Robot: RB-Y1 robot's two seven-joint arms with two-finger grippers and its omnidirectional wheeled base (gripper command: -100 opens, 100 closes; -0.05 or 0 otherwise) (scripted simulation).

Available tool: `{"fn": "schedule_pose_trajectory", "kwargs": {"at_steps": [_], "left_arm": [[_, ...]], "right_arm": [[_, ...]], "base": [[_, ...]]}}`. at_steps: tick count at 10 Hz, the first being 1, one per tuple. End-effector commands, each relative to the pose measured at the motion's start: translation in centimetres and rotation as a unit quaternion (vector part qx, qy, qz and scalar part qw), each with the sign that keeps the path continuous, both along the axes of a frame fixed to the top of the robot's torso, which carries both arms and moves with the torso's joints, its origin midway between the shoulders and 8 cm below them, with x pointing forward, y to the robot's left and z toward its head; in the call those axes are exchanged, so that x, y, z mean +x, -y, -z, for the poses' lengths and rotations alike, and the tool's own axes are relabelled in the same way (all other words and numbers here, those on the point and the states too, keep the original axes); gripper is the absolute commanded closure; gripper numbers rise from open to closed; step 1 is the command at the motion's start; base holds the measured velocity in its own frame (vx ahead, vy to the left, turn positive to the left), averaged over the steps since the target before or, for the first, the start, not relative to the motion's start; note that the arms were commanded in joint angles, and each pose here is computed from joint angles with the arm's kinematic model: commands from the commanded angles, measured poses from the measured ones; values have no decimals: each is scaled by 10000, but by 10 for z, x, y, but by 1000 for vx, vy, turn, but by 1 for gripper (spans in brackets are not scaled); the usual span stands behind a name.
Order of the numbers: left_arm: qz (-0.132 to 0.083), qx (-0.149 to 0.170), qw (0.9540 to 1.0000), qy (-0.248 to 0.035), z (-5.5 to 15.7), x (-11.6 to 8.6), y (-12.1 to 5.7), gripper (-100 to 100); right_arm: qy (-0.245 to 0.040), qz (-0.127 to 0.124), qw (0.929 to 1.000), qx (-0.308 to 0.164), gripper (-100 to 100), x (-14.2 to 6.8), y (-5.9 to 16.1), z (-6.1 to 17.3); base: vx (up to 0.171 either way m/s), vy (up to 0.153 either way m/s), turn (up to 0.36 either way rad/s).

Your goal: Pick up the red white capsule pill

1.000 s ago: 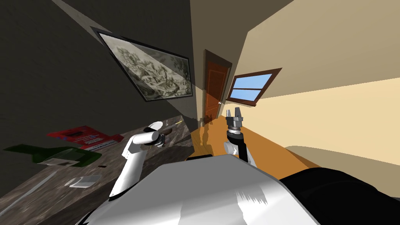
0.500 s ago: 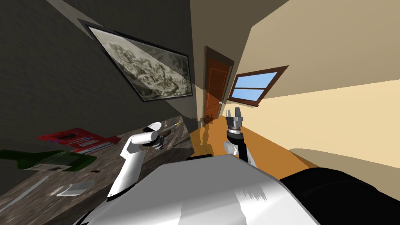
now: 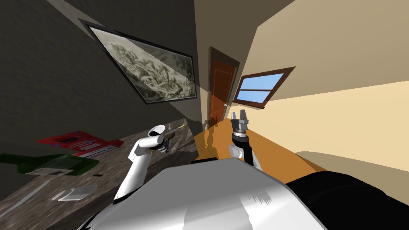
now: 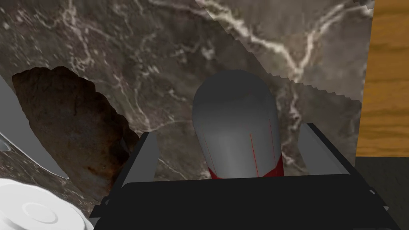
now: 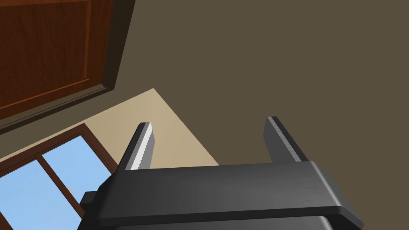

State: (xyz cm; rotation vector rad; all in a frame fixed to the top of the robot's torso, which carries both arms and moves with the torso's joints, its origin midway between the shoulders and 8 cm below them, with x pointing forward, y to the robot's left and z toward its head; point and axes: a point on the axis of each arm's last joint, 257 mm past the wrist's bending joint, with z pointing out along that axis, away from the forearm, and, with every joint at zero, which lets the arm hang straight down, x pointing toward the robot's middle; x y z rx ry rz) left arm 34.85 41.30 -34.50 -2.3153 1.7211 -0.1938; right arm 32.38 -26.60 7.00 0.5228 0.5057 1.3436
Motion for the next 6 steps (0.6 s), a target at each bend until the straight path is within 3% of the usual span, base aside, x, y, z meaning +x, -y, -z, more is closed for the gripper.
{"fn": "schedule_pose_trajectory", "kwargs": {"at_steps": [1,5,6], "left_arm": [[0,0,10000,0,0,0,0,100],[-11,-5,10000,-5,0,0,0,100],[-10,-5,10000,-6,0,0,0,0]], "right_arm": [[0,0,10000,0,0,0,0,0],[0,0,10000,0,0,0,0,0],[0,0,10000,0,0,0,0,0]], "base": [[0,0,0],[0,0,0],[0,0,0]]}}
